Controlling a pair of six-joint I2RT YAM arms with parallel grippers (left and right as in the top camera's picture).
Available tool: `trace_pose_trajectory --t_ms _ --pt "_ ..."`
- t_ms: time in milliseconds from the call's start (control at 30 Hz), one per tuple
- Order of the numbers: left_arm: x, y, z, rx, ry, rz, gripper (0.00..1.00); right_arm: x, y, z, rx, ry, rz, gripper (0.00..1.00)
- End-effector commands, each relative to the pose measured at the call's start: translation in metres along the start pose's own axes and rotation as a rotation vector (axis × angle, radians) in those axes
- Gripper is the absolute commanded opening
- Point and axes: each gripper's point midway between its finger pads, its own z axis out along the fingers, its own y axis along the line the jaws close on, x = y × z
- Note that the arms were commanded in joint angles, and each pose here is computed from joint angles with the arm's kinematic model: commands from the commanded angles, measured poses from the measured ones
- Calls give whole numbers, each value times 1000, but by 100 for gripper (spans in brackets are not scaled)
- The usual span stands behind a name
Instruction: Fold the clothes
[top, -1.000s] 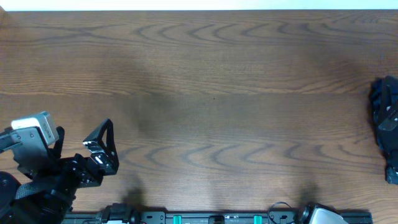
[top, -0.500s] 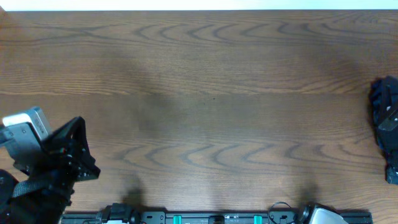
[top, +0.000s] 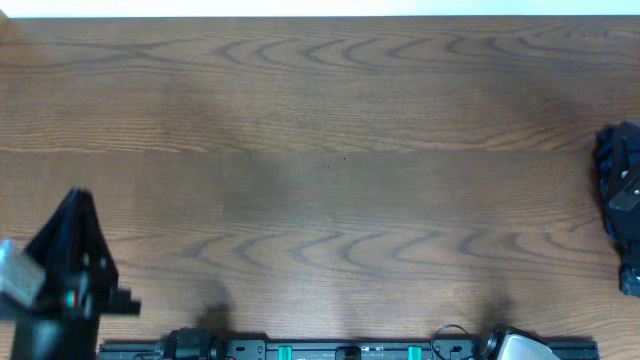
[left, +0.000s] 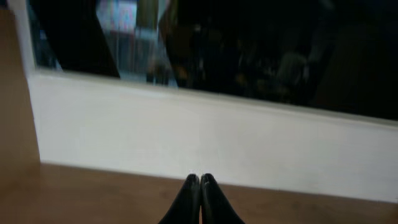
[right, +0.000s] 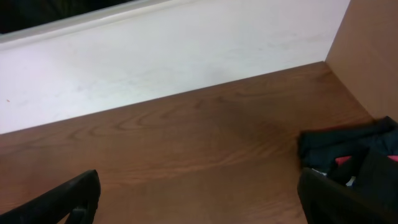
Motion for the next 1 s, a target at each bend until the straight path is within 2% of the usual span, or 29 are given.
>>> trace_pose_trajectory --t_ms 0,333,700,967 --pt "22 5 -9 0 -33 48 6 2 3 2 -17 11 11 99" --pt "93 19 -14 12 -118 5 6 2 3 2 -17 11 11 99" --pt "156 33 2 0 -83 -7 6 2 3 2 -17 11 11 99" --pt "199 42 22 -19 15 -31 6 2 3 2 -17 12 11 99"
